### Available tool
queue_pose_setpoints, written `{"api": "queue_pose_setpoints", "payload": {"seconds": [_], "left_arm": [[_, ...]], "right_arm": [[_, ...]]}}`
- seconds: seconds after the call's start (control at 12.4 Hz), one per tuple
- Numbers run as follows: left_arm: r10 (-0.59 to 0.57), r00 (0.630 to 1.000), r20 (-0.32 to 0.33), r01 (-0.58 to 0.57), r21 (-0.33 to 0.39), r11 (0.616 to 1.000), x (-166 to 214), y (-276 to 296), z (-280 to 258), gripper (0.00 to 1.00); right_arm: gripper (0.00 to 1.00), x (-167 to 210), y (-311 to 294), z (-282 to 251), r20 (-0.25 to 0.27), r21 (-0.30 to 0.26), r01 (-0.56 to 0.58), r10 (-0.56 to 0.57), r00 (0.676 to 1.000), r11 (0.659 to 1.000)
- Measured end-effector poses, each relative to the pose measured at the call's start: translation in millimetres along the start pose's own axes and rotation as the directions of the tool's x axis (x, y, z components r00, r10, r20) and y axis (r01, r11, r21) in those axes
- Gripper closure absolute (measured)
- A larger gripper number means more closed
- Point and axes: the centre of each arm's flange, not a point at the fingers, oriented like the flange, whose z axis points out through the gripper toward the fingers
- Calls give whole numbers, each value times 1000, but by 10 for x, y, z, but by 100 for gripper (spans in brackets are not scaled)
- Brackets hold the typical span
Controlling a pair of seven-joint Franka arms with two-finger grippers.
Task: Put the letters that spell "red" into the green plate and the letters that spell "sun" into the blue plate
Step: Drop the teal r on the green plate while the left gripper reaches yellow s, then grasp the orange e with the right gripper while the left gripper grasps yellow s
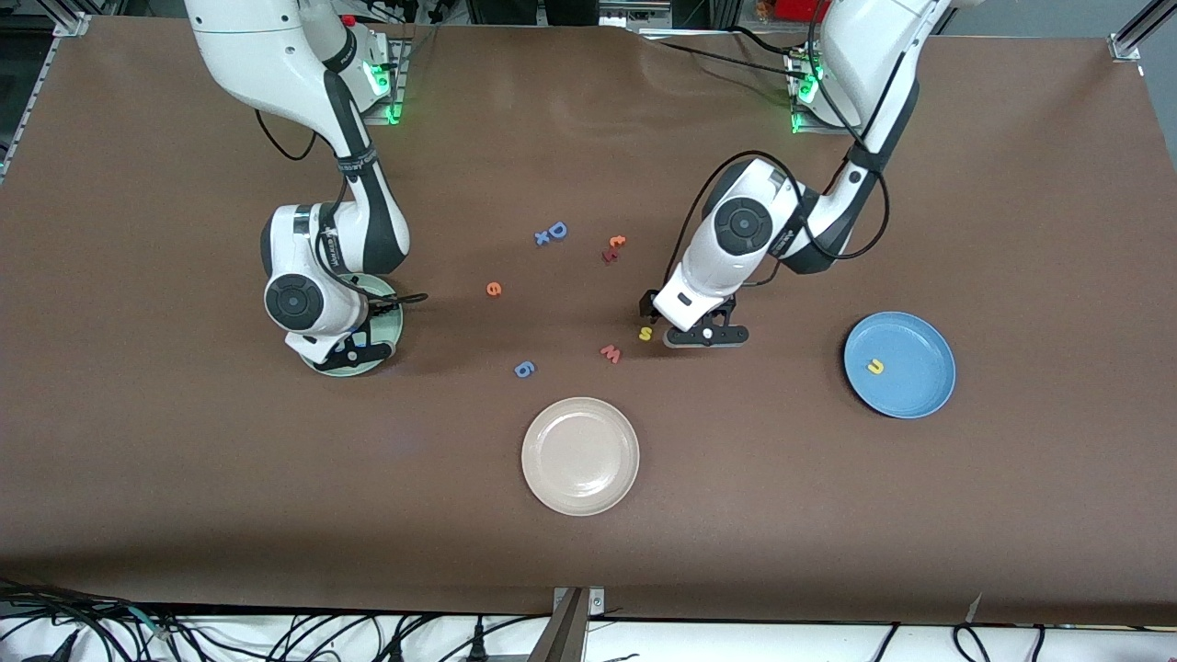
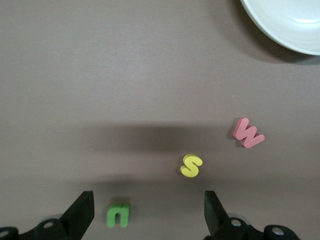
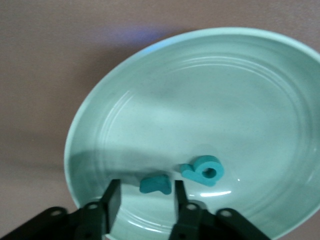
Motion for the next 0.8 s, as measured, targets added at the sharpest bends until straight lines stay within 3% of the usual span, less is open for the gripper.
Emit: {"api": "queue_pose_setpoints", "payload": {"seconds": [0.32,0.56,0.8], "left_arm": [[5,1000,-14,-5,1,1000,133,213,202,3],[27,999,-37,-27,4,1000,181,256,293,4],[79,995,-62,-77,30,997,164,270,408,6]], "right_arm": [[4,14,-39,-185,4,14,-9,9,1000,1000],[4,-28,-278,-433,5,37,-131,130,991,991],[7,-146,-1042,-519,-3,46,-292,293,956,955]]}}
